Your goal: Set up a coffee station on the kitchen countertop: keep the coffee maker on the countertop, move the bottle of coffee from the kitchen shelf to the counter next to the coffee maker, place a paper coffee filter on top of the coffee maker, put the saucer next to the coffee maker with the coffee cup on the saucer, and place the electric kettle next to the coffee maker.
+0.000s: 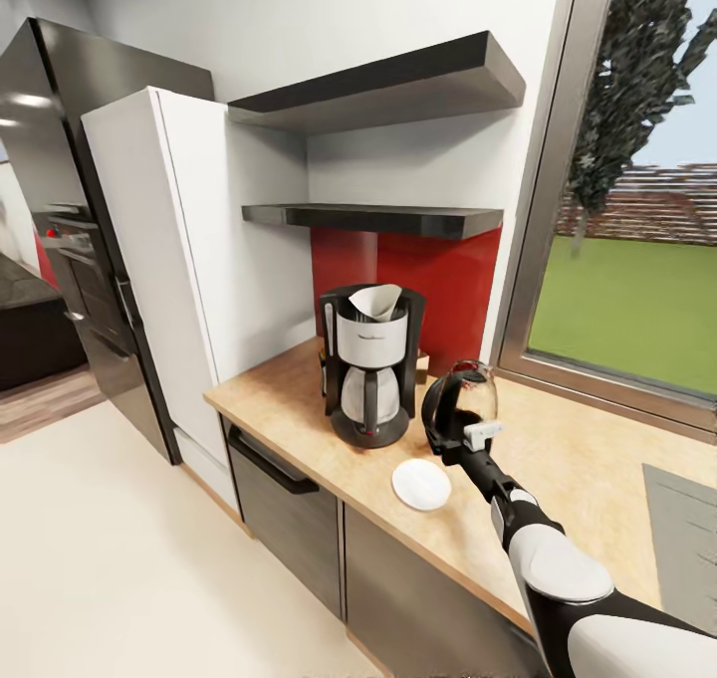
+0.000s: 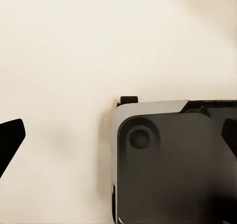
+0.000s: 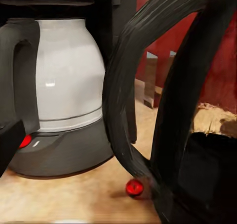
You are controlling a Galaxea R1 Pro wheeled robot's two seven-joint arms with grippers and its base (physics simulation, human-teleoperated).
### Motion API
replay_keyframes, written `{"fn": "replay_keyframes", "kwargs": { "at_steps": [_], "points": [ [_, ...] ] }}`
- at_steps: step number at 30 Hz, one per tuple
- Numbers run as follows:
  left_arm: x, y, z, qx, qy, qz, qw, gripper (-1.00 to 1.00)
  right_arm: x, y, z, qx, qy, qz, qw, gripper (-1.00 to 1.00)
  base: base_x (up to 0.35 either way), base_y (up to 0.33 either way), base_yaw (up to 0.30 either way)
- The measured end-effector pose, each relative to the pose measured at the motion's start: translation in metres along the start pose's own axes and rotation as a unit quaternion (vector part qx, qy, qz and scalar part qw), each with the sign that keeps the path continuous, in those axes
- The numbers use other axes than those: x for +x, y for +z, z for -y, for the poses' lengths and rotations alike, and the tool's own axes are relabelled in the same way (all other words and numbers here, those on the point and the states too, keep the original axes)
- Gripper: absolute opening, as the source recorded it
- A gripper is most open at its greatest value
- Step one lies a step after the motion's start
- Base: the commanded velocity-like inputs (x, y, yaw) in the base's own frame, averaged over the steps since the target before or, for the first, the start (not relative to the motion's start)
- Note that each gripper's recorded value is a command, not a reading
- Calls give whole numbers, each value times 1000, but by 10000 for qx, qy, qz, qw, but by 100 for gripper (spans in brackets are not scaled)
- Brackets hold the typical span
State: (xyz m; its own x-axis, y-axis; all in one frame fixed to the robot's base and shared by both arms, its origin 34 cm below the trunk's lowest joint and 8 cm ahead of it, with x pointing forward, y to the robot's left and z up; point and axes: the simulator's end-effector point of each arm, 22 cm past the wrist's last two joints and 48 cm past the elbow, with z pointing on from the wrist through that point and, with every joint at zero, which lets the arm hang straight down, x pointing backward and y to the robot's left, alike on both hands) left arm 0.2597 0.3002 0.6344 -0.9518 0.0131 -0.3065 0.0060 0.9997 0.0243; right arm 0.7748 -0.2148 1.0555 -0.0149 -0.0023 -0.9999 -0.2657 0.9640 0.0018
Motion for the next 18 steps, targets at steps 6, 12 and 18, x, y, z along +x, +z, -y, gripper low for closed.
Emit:
{"fn": "replay_keyframes", "kwargs": {
  "at_steps": [6, 12, 18],
  "points": [
    [0, 0, 0, 6, -7, 1, 10000, 100, 8, -4, -1, -2, 12, -59, 10000, 100, -5, 0, -135],
    [-1, 0, 0, 15, 5, 15, 10000, 100, 9, -6, -2, 0, 16, -66, 10000, 100, -6, 0, -293],
    [-3, 0, -2, -26, -10, 34, 10000, 100, 7, -6, -2, 1, 12, -49, 10000, 100, -179, 0, -297]
  ]
}}
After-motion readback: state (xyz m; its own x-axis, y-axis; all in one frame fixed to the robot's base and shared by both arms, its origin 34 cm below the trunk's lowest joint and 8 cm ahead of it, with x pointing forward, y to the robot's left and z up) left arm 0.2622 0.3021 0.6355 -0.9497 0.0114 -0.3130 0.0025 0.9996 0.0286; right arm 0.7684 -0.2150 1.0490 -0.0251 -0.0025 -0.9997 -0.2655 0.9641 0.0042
